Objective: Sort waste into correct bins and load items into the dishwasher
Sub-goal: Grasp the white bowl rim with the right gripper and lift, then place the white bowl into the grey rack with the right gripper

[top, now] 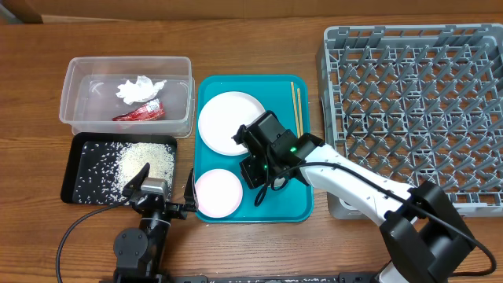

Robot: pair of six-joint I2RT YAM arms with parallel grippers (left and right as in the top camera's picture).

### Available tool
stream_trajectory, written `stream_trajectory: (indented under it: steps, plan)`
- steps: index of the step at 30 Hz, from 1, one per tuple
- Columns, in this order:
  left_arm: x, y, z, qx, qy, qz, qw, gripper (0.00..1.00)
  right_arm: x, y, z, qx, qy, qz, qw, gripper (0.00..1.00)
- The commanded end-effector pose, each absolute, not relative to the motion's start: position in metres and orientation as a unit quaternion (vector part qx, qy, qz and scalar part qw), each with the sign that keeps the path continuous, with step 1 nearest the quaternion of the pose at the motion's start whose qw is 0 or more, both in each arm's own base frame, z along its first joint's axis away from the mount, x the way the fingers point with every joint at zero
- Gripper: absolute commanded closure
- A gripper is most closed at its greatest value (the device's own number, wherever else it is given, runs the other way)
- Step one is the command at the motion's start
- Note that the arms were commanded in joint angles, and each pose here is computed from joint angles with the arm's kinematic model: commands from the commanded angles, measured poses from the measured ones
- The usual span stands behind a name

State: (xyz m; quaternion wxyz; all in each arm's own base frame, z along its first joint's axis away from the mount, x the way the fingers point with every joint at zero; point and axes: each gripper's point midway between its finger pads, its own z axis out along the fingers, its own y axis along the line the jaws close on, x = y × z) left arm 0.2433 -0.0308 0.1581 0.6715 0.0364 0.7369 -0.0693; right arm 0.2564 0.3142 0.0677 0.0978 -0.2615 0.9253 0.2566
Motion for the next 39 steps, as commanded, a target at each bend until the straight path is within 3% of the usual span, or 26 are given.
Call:
stream_trajectory:
  steps: [1,2,6,9,13,18,25,30,32,39]
  plan:
    - [0.243,-0.032,0.157,0.037,0.735,-0.075,0.673,0.00,0.299,0.289,0.104,-0.243,0.933,0.180,0.196,0.87]
    - [0.243,-0.032,0.158,0.037,0.734,-0.075,0.673,0.00,0.308,0.278,0.107,-0.233,0.937,0.149,0.215,0.71]
    - [0.243,-0.032,0.157,0.037,0.735,-0.075,0.673,0.00,0.334,0.229,0.112,-0.188,0.948,0.039,0.255,0.43]
    - [0.243,-0.032,0.157,0.037,0.735,-0.075,0.673,0.00,0.341,0.196,0.099,-0.161,0.959,0.011,0.232,0.41]
    - [0.243,-0.032,0.157,0.037,0.735,-0.075,0.673,0.00,0.336,0.189,0.068,-0.173,0.968,0.059,0.172,0.40]
    - [0.243,-0.032,0.158,0.037,0.734,-0.075,0.673,0.00,0.318,0.198,0.039,-0.179,0.972,0.117,0.101,0.54]
    - [0.243,-0.032,0.158,0.037,0.734,-0.075,0.673,0.00,0.302,0.222,0.037,-0.211,0.965,0.126,0.090,0.72]
    - [0.243,-0.032,0.157,0.037,0.735,-0.075,0.673,0.00,0.302,0.224,0.042,-0.202,0.967,0.124,0.093,0.96]
    - [0.243,-0.032,0.158,0.037,0.734,-0.075,0.673,0.00,0.308,0.225,0.055,-0.197,0.967,0.124,0.107,0.96]
    - [0.243,-0.032,0.157,0.037,0.735,-0.075,0.673,0.00,0.355,0.174,0.171,-0.070,0.957,0.023,0.281,0.96]
